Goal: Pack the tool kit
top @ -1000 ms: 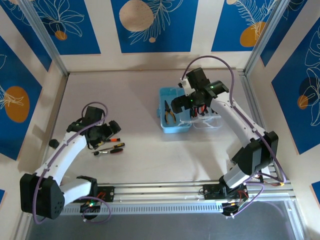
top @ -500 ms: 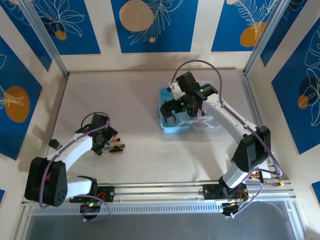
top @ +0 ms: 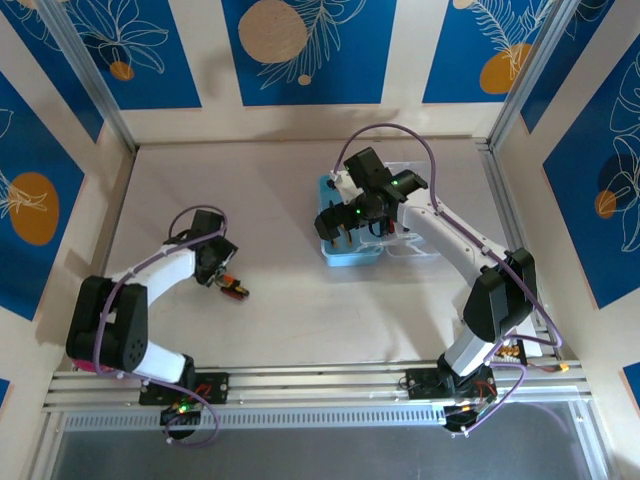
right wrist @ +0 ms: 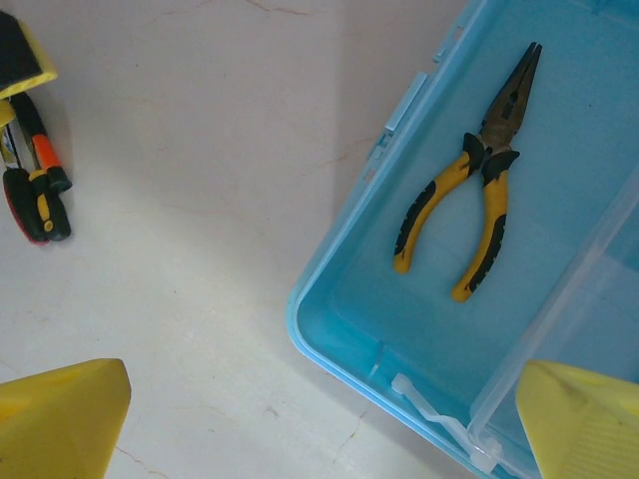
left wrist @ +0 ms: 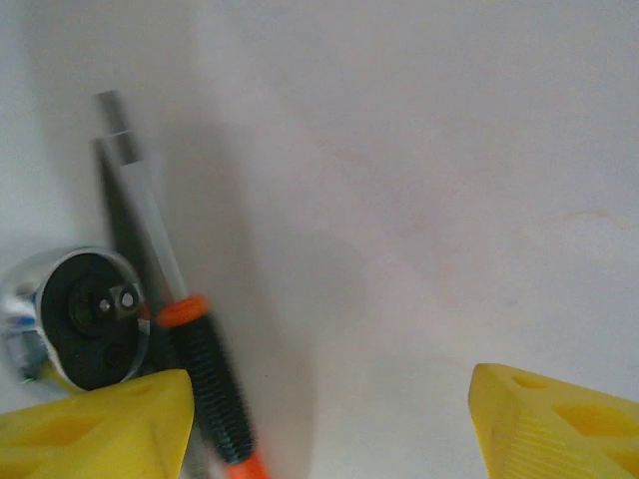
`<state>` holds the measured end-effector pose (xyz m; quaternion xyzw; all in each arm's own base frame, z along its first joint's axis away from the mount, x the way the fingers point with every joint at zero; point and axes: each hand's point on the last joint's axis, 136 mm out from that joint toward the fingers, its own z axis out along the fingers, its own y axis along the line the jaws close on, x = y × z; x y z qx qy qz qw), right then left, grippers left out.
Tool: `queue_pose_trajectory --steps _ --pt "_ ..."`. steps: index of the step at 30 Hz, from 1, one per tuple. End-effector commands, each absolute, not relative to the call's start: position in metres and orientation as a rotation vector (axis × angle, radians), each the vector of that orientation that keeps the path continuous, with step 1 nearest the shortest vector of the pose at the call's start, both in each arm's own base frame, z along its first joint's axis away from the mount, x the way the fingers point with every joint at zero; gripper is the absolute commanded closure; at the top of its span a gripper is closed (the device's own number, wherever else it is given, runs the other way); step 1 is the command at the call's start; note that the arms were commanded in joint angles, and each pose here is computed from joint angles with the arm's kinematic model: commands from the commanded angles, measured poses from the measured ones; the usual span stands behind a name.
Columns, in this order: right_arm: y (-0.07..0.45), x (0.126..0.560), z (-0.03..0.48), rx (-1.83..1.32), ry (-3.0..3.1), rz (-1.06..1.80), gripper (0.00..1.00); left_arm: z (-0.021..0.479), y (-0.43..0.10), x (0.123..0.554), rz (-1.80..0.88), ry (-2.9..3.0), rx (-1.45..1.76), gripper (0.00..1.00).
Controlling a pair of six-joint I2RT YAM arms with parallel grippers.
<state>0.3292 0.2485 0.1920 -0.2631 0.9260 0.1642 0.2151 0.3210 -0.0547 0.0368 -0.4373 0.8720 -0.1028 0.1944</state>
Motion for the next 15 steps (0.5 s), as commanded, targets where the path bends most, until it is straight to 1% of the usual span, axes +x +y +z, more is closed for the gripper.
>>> queue_pose_trajectory --steps 1,9,12,15 --pt "0.250 0.324 0.206 -0.726 2.549 0.462 0.01 -0.003 -0.058 0.303 -0.255 2.568 -1.253 0.30" --pt "0.248 0.325 0.201 -0.728 2.565 0.441 0.01 -0.001 -0.067 0.319 -0.264 2.645 -1.152 0.42" --pt "0.249 0.328 0.197 -0.726 2.580 0.433 0.01 0.001 -0.069 0.319 -0.268 2.669 -1.105 0.48" --pt "0.250 0.330 0.198 -0.718 2.582 0.426 0.01 0.002 -0.067 0.318 -0.242 2.696 -1.063 0.52"
